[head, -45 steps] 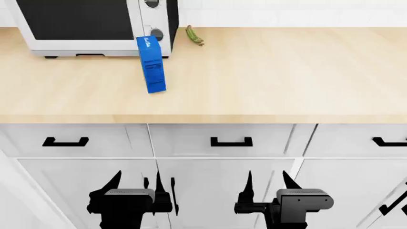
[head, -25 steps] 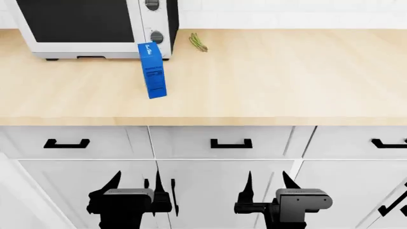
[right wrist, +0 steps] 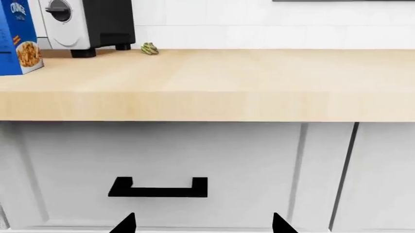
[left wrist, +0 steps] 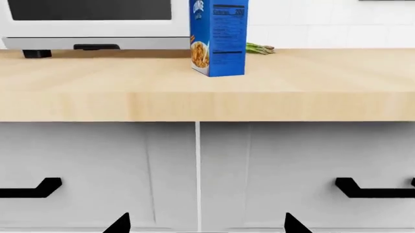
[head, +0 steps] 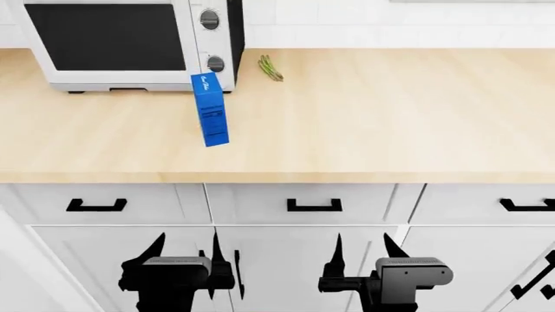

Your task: Pick the boxed food and honey bottle from the counter and place them in the cabinets closest to them.

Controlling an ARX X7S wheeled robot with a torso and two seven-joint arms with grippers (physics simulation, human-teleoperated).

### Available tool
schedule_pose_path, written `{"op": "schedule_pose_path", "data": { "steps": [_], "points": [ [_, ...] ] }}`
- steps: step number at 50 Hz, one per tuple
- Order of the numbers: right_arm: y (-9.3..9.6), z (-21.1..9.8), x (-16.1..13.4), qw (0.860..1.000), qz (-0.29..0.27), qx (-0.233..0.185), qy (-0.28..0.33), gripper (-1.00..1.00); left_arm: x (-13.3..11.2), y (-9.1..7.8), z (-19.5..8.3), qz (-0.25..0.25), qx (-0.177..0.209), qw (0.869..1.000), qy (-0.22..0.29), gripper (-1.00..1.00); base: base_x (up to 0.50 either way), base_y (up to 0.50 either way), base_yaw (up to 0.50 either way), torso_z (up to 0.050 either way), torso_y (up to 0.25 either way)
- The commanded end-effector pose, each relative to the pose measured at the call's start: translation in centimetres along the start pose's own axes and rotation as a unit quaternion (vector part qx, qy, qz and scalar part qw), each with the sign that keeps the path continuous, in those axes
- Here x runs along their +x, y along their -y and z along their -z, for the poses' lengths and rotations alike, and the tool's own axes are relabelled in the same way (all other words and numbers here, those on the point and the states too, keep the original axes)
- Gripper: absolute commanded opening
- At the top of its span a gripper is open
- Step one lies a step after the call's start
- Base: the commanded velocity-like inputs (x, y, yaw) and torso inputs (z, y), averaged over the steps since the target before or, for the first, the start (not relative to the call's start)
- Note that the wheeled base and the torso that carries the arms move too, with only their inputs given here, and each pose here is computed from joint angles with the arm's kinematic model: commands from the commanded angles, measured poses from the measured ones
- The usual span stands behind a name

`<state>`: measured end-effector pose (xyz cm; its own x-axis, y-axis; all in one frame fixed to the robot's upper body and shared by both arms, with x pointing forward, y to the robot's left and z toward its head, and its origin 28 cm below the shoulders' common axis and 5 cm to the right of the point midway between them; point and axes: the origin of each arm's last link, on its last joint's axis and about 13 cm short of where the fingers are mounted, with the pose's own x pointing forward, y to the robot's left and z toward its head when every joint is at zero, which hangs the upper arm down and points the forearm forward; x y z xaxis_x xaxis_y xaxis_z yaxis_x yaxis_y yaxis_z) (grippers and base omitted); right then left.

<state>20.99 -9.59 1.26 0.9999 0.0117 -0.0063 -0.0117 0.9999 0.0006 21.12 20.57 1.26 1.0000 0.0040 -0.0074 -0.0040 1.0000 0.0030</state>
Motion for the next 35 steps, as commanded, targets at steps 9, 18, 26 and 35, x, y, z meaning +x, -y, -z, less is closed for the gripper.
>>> {"op": "schedule_pose_path", "data": {
  "steps": [9, 18, 26, 35],
  "points": [
    [0.0, 0.0, 0.0, 1.0, -0.004, 0.002, 0.001, 1.0, 0.0, 0.1, 0.0, 0.002, 0.009, 1.0, -0.003, 1.0, 0.0, 0.0, 0.0, 0.05, 0.0],
    [0.0, 0.0, 0.0, 1.0, -0.002, -0.006, 0.001, 1.0, 0.1, 0.1, 0.1, 0.001, 0.004, 1.0, -0.006, 1.0, 0.0, 0.0, 0.0, 0.011, 0.0],
    [0.1, -1.4, -0.1, 1.0, -0.01, -0.013, -0.001, 1.0, -0.1, 0.0, -1.5, -0.011, 0.049, 0.999, -0.002, 1.0, 0.0, 0.0, 0.0, 0.0, 0.0],
    [1.0, -8.9, -0.8, 0.998, -0.015, -0.054, 0.035, 1.0, -1.7, -1.7, -8.7, -0.024, 0.093, 0.995, 0.026, 1.0, 0.0, 0.0, 0.0, 0.0, 0.0]
  ]
}}
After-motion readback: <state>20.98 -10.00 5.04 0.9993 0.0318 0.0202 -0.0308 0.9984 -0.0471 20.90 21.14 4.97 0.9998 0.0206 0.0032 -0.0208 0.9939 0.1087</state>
